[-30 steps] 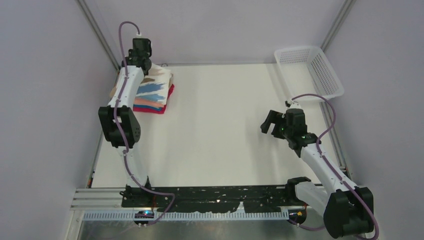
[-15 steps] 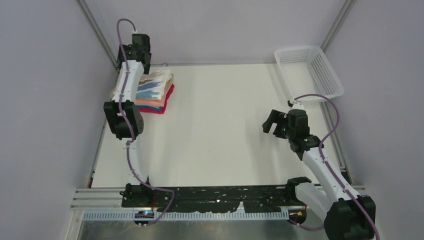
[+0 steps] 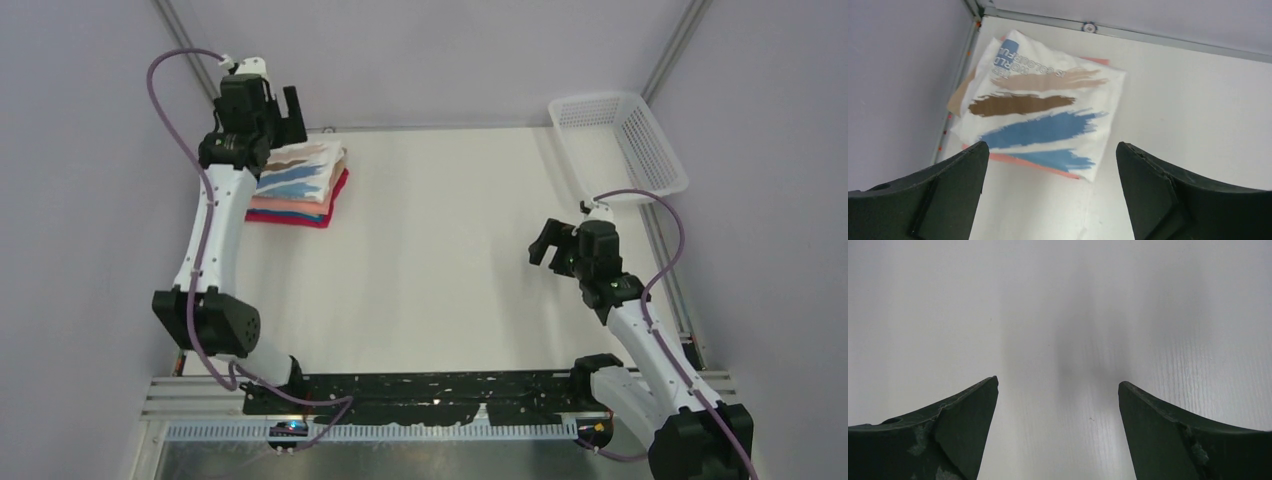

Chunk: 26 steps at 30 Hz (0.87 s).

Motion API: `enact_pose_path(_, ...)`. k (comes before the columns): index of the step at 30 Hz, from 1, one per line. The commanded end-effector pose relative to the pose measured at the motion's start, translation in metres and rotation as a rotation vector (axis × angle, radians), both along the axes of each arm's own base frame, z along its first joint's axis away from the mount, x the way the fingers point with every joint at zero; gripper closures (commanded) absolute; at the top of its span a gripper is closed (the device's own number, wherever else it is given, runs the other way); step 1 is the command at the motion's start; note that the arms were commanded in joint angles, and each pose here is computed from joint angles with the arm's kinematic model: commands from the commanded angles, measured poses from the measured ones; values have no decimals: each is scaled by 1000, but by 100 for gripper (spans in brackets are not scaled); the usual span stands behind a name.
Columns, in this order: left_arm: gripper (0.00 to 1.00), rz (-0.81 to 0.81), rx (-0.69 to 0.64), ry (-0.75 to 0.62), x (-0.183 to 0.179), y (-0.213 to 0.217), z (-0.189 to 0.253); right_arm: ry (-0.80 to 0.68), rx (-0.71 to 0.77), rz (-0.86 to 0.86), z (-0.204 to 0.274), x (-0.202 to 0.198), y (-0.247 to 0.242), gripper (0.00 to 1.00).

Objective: Fold and stack the t-shirts
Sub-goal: Put the neatly folded tshirt into the corner of the board with the left arm, then reset both arms

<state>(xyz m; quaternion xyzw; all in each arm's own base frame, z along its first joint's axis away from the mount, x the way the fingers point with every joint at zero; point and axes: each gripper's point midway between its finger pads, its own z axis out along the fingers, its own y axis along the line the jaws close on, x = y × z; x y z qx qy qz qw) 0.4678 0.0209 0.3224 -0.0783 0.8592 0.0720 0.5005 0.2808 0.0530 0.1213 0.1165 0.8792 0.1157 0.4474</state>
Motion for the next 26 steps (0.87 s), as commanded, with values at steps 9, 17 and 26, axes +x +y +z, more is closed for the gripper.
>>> enact_pose_path(9, 0, -193, -361, -233, -158, -119, -102, -115, 30, -35, 19, 4, -3, 5)
enact_pose_path(17, 0, -154, -364, -200, -195, -101, -174, -183, 65, -46, 20, 9, -1, 5)
enact_pose_path(26, 0, -156, -353, -249, -196, -96, -169, -299, 51, -141, 39, 6, -19, 5)
